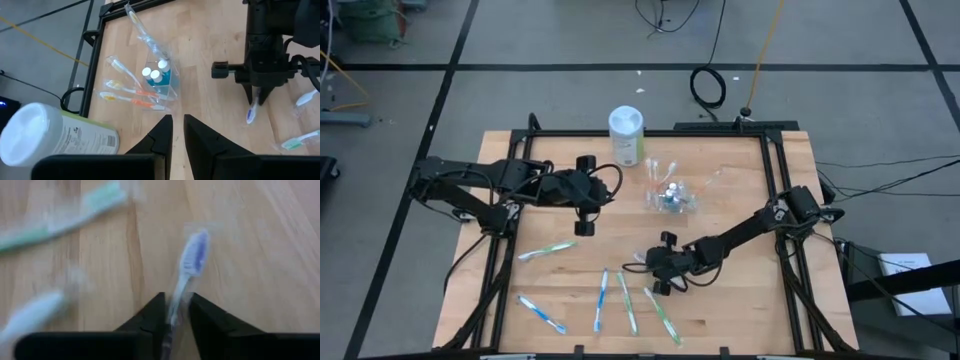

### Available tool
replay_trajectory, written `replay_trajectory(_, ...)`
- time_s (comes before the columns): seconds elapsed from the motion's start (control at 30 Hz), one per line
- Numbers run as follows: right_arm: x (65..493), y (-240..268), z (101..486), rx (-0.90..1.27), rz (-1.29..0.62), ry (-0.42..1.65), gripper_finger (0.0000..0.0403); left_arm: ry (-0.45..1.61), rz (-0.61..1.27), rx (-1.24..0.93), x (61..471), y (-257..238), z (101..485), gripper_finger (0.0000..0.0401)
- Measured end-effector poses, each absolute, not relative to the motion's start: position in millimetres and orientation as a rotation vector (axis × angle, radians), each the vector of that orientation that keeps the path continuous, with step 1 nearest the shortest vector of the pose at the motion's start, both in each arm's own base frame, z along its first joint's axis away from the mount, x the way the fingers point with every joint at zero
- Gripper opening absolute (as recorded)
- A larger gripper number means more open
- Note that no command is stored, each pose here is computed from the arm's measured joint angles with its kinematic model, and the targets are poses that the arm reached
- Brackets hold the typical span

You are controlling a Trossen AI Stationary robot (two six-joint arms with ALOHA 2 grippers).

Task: Pick & Place toothbrushing station
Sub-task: Put the purple toothbrush into the transparent organizer

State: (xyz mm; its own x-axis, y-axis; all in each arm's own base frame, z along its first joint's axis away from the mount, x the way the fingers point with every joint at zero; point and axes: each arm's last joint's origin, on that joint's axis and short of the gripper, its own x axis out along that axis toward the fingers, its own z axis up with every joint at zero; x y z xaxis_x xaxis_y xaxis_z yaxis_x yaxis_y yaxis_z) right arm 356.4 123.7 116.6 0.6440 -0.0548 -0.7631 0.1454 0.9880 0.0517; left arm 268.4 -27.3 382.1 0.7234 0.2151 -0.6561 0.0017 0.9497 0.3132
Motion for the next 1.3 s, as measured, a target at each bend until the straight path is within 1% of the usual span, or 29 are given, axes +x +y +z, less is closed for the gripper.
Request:
replay_trajectory(0.1, 347.5, 120.0, 134.3, 0.107, -0.107, 0.894, 0.0026, 0.753, 0.136, 0.263, 268.4, -27.3, 382.1, 0.0051)
replay_trajectory(0.17, 343.6, 118.5, 154.1, 0.116, -0.099, 0.862, 0.0008, 0.751, 0.144, 0.241, 268.4, -27.3, 382.1, 0.0051)
replay_trajectory(0.27, 331.3, 115.9, 189.7, 0.076, -0.119, 0.774, 0.0011, 0.753, 0.146, 0.235, 268.2, -27.2, 381.9, 0.0051)
replay_trajectory(0.33, 319.2, 112.0, 210.1, 0.018, -0.171, 0.693, 0.0007, 0.755, 0.145, 0.238, 268.0, -27.2, 381.7, 0.0051)
replay_trajectory(0.47, 293.4, 95.4, 236.0, -0.049, -0.389, 0.449, 0.0003, 0.755, 0.144, 0.240, 268.1, -27.2, 381.7, 0.0051)
replay_trajectory(0.57, 272.4, 80.3, 235.7, -0.082, -0.492, 0.289, 0.0001, 0.755, 0.144, 0.240, 268.1, -27.2, 381.7, 0.0051)
replay_trajectory(0.73, 239.0, 46.2, 226.7, -0.058, -0.601, -0.069, 0.0001, 0.754, 0.144, 0.241, 268.2, -27.2, 381.8, 0.0051)
replay_trajectory(0.87, 218.1, 15.8, 213.3, -0.055, -0.580, -0.273, 0.0001, 0.751, 0.137, 0.260, 268.4, -27.2, 382.1, 0.0051)
replay_trajectory(0.97, 214.9, -4.1, 203.3, -0.043, -0.594, -0.293, 0.0000, 0.752, 0.132, 0.272, 268.5, -27.3, 382.2, 0.0051)
replay_trajectory(1.07, 217.8, -15.7, 191.9, -0.022, -0.630, -0.237, 0.0000, 0.752, 0.132, 0.274, 268.5, -27.3, 382.2, 0.0051)
replay_trajectory(1.13, 220.2, -19.2, 184.3, -0.018, -0.643, -0.188, 0.0000, 0.752, 0.132, 0.274, 268.5, -27.3, 382.2, 0.0051)
replay_trajectory(1.3, 224.5, -18.4, 171.8, 0.047, -0.643, -0.152, 0.0000, 0.752, 0.132, 0.274, 268.5, -27.2, 382.2, 0.0051)
